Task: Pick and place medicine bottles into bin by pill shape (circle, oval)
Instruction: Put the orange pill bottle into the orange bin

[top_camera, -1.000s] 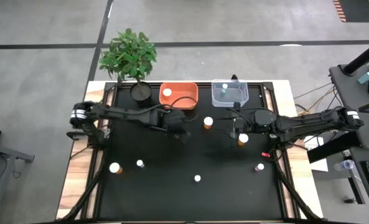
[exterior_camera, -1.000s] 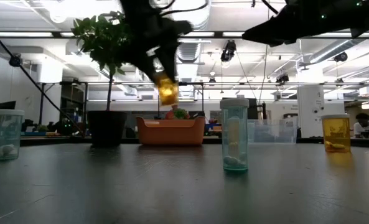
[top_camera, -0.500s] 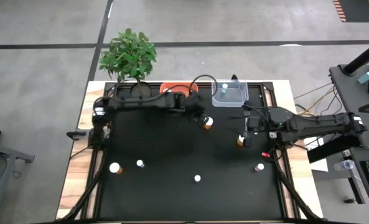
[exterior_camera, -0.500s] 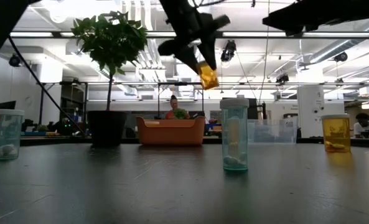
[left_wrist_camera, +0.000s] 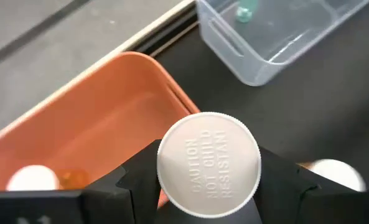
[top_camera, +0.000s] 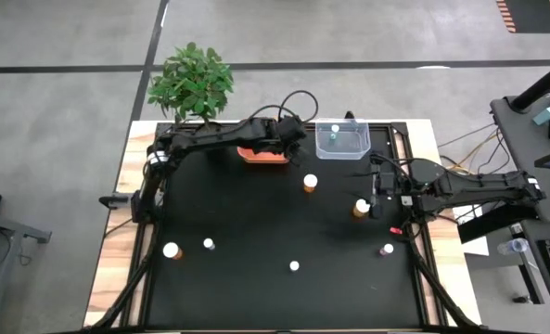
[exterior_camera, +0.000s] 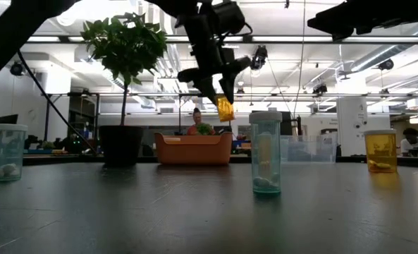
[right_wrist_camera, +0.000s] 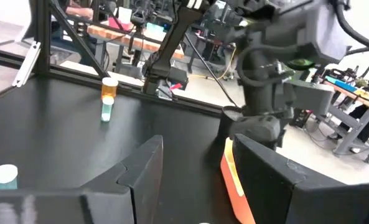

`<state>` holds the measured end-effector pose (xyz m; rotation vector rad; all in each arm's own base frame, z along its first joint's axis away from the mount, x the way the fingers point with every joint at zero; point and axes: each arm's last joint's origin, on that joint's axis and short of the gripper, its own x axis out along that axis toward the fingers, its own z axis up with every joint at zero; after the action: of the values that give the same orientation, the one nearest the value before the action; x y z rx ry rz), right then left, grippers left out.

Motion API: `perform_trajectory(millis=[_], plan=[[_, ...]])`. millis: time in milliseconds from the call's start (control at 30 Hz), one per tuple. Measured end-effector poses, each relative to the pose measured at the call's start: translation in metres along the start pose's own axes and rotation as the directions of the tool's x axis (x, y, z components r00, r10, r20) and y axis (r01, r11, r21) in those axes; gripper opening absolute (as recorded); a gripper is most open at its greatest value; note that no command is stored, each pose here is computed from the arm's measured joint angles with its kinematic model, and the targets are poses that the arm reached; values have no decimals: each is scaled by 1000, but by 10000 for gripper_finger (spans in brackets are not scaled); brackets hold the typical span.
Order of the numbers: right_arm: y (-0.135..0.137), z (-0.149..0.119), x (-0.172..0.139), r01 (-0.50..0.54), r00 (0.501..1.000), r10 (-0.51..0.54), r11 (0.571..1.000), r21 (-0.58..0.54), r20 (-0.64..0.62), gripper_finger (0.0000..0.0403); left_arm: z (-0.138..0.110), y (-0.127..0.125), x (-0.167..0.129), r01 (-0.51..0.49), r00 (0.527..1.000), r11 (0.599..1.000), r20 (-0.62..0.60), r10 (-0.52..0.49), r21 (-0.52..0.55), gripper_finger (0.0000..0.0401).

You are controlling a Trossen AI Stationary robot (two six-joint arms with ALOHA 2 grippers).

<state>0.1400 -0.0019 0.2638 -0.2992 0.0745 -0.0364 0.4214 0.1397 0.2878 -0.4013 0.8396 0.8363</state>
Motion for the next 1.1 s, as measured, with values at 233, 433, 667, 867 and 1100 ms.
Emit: perform_trajectory(millis=[233,433,667,867,1100], plan=[[0,0,0,0,1000,0,1000,1,0,187,7,22,24,-113,994,994,-3,113,2,187],[0,-1,0,0,1000,0,1000,-6,-7,187,14,49,43,-146,989,989,-39,145,-28,187],[0,-1,-1,1,1000,-1,1000,-8,-6,187,8,49,77,-123,990,992,-76,120,-38,187],[0,-1,-1,2,1000,-3,1000,-10,-20,187,6,48,86,-131,989,991,-70,128,-40,187],[0,0,-1,6,1000,-6,1000,-12,-18,187,5,48,88,-132,989,990,-71,129,-39,187]])
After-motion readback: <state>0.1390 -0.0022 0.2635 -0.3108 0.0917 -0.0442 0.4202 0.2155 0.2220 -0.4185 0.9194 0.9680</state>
